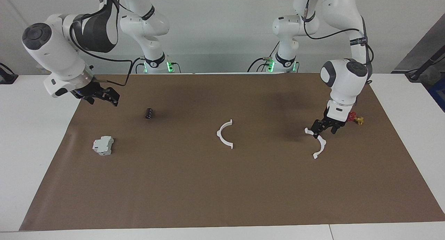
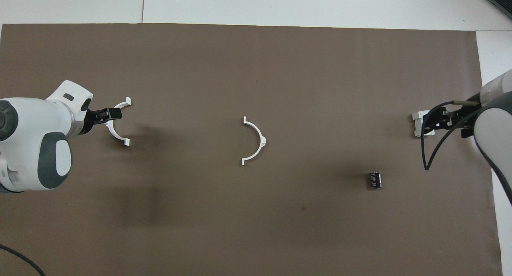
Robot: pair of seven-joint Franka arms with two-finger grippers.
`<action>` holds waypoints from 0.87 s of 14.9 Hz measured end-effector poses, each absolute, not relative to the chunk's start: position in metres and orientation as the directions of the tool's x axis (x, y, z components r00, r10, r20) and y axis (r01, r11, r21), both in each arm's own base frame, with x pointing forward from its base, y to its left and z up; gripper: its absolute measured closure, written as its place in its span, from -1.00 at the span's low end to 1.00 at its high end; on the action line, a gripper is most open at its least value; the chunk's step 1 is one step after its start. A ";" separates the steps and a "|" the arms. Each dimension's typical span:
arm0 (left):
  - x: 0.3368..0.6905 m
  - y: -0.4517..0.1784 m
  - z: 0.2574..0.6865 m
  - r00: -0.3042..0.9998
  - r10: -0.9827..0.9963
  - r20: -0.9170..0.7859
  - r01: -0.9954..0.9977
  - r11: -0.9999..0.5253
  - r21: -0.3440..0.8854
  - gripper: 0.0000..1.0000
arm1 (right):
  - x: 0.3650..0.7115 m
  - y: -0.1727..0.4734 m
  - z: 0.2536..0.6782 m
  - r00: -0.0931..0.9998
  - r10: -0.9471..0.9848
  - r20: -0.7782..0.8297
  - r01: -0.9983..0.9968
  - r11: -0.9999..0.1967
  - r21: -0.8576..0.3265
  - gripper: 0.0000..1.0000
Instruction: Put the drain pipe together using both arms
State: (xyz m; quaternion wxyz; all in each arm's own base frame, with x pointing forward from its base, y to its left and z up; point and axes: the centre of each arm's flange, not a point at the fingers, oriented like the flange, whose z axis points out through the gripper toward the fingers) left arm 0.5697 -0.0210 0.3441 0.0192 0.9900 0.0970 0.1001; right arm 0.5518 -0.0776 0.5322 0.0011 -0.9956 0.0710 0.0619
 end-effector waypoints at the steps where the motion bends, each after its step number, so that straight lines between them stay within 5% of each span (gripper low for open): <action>1: 0.570 -0.022 0.339 0.962 0.196 0.193 0.188 -0.980 0.058 -1.00 | 0.548 -0.074 0.546 0.986 -0.135 -0.098 -0.136 -0.991 0.004 -1.00; 6: 0.573 -0.021 0.304 0.969 0.179 0.169 0.173 -0.984 0.049 -1.00 | 0.529 -0.051 0.624 0.995 -0.094 -0.023 -0.093 -0.995 0.027 -1.00; 9: 0.573 -0.020 0.297 0.972 0.171 0.160 0.166 -0.985 0.046 -0.99 | 0.534 -0.023 0.636 0.999 -0.046 -0.008 -0.046 -0.998 0.042 -1.00; 13: 0.575 -0.017 0.299 0.972 0.175 0.160 0.170 -0.984 0.045 -0.15 | 0.540 -0.016 0.621 0.999 -0.039 -0.010 -0.038 -0.998 0.042 -1.00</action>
